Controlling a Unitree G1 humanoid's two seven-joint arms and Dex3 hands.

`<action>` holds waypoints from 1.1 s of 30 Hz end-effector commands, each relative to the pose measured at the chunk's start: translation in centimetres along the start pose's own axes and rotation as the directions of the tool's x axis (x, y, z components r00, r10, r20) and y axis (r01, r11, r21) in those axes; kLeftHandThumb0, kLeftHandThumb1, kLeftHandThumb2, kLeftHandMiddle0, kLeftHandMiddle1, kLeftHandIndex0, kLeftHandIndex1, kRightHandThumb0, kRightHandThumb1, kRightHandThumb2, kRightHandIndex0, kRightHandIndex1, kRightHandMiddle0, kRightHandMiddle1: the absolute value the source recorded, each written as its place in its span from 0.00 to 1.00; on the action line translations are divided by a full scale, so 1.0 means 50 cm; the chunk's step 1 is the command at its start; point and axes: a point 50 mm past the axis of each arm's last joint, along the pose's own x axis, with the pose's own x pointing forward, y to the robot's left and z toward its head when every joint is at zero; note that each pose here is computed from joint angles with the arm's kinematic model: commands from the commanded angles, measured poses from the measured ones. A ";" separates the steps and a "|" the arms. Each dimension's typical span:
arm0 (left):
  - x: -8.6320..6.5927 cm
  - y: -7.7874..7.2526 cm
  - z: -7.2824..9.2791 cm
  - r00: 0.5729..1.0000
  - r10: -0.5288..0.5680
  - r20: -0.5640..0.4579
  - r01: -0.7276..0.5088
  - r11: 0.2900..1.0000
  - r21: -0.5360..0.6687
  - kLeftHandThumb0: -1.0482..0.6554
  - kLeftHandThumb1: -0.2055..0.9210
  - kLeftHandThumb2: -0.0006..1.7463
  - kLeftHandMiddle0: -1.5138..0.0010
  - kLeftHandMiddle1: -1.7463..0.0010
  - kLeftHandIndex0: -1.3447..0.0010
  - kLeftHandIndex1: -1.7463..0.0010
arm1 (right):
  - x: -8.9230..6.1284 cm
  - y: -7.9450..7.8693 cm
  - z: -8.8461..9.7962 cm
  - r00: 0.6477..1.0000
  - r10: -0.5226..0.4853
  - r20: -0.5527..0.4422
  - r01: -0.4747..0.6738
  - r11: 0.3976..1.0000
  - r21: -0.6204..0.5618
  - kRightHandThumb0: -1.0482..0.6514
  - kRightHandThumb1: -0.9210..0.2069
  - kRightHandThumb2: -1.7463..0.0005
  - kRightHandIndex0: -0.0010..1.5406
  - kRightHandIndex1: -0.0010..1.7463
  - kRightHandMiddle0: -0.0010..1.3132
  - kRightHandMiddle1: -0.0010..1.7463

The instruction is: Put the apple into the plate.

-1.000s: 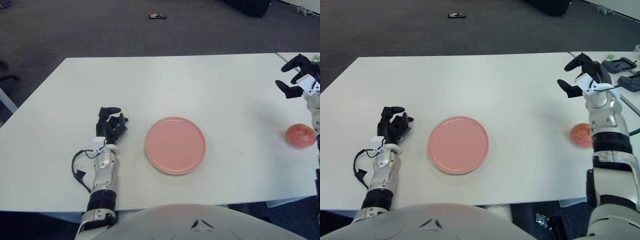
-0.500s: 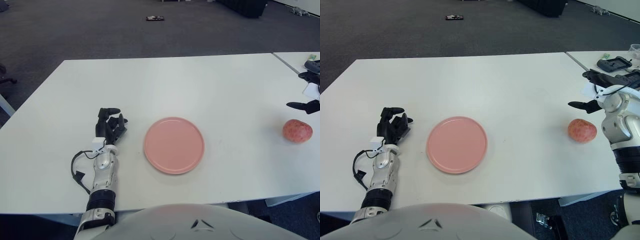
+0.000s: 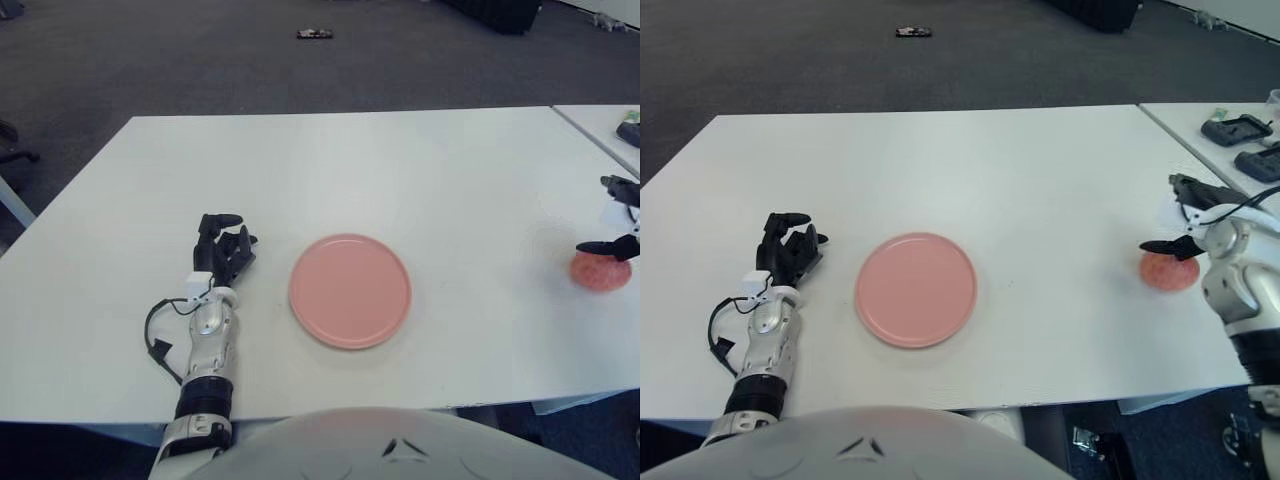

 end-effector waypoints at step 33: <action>-0.015 0.006 -0.031 0.996 0.020 -0.090 -0.020 1.000 0.001 0.40 0.83 0.45 0.65 0.14 0.77 0.00 | 0.040 0.113 -0.018 0.984 0.171 0.045 -0.169 0.985 -0.038 0.10 0.37 0.67 0.00 0.00 0.00 0.00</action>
